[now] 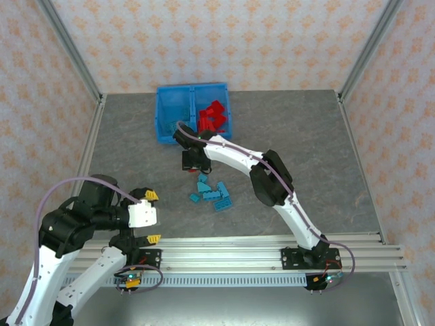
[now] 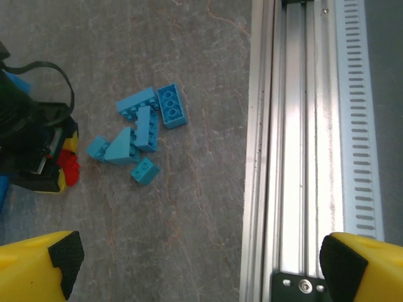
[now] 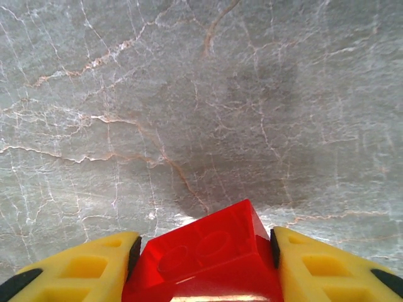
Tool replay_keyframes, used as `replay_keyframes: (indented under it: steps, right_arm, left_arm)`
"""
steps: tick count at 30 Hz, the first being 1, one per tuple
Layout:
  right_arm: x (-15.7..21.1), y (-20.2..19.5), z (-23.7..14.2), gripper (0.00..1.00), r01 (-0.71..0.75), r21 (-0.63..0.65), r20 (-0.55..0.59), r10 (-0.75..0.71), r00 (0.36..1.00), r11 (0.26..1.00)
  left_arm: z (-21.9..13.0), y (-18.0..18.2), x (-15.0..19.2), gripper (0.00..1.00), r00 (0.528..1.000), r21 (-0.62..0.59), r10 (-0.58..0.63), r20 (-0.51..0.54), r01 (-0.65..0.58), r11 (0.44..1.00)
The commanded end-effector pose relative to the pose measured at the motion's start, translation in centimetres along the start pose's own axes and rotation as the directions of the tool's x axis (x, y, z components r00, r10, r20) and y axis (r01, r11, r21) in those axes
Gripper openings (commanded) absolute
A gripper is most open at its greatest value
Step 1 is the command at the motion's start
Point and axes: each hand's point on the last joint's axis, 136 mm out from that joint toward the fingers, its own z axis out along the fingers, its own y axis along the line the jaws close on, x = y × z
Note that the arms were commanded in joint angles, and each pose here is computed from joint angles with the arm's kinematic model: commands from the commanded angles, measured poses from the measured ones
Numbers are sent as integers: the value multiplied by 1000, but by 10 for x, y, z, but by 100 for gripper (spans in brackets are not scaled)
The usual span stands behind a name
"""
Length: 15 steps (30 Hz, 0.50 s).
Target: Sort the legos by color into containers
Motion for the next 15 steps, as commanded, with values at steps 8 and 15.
replay_keyframes:
  steps: [8,15]
  right_arm:
    - [-72,10,-142,39,12,-59,371,11,929,998]
    - [-153,-7,-171,39,-65,-93,562,107,820,994]
  left_arm:
    - [-5,40,-29,100,993,-179,51,108,-31,983]
    - [-8,69,-39,100,991,-272,2,131,34,962]
